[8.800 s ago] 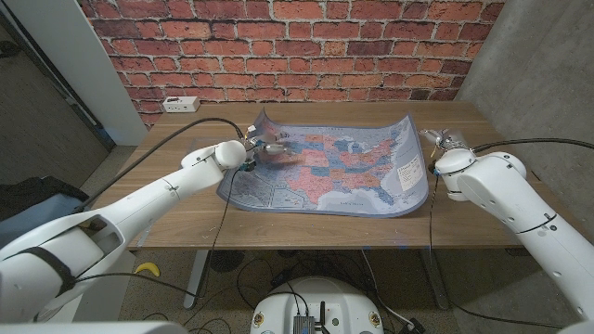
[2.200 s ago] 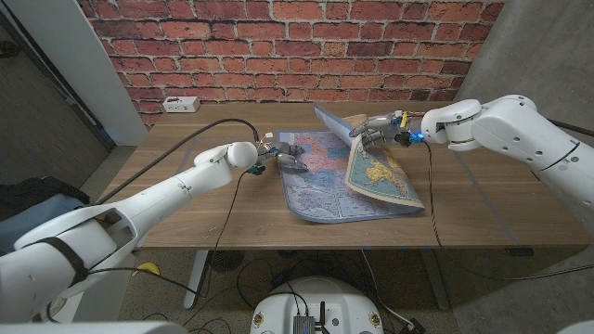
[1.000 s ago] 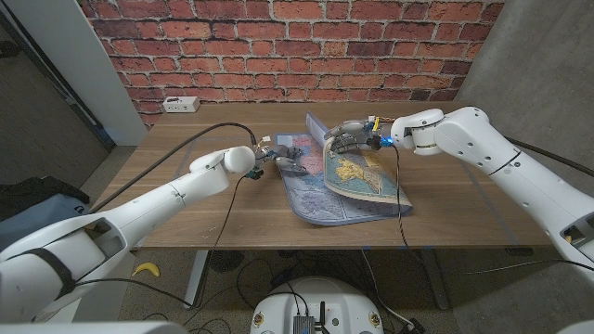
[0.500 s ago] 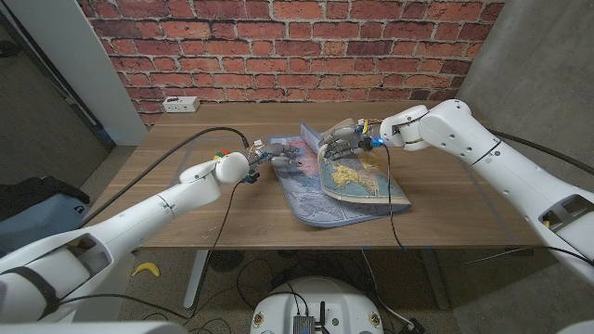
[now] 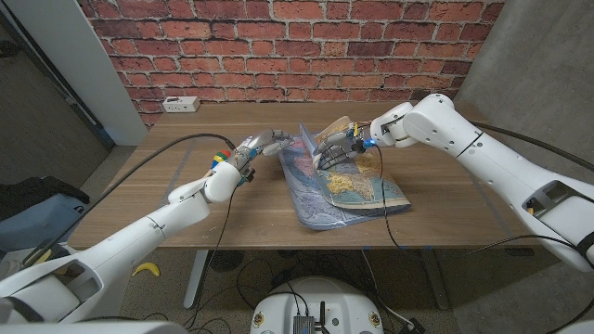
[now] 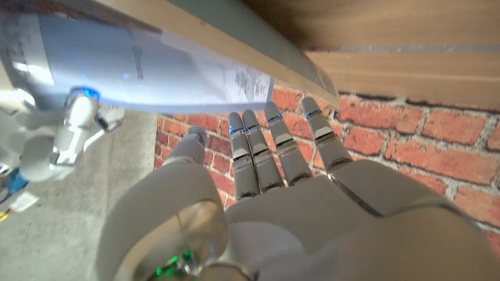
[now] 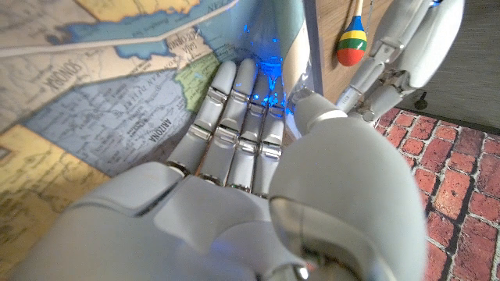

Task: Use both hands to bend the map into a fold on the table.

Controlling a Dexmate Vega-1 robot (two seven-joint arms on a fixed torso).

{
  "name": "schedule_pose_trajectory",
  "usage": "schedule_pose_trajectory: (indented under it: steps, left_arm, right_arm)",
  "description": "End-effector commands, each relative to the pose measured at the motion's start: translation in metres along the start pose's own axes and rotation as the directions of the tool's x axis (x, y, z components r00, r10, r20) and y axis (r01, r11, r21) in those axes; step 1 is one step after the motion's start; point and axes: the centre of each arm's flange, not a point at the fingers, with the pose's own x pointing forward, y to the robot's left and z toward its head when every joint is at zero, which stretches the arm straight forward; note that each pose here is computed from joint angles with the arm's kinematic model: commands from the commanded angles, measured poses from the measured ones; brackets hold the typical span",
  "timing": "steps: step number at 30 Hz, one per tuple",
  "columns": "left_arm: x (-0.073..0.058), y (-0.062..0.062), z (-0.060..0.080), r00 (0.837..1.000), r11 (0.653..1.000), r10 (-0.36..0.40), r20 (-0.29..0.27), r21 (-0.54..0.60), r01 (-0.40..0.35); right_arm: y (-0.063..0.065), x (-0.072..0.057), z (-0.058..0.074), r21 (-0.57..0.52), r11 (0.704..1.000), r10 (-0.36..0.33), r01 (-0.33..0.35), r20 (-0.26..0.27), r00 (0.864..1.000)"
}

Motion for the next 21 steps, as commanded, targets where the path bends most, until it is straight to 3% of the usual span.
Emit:
schedule_pose_trajectory:
  steps: [1,10,15,21]
  left_arm:
    - [-0.022,0.008,-0.001,0.978,0.981,0.189,0.087,-0.066,-0.183]
    - [-0.017,0.004,-0.011,0.984,0.978,0.145,0.1,-0.164,-0.128]
    - [-0.013,0.002,-0.01,0.985,0.981,0.13,0.114,-0.158,-0.111]
    - [-0.007,0.001,-0.009,0.992,0.988,0.061,0.108,-0.146,-0.045]
  right_arm:
    - [0.012,0.017,0.004,-0.092,0.993,0.071,-0.074,-0.037,0.997]
    - [0.022,0.031,0.014,-0.245,0.954,0.146,-0.173,-0.126,0.981]
    - [0.028,0.038,0.018,-0.321,0.929,0.138,-0.185,-0.165,0.977]
    - [0.035,0.048,0.022,-0.37,0.909,0.127,-0.191,-0.191,0.973]
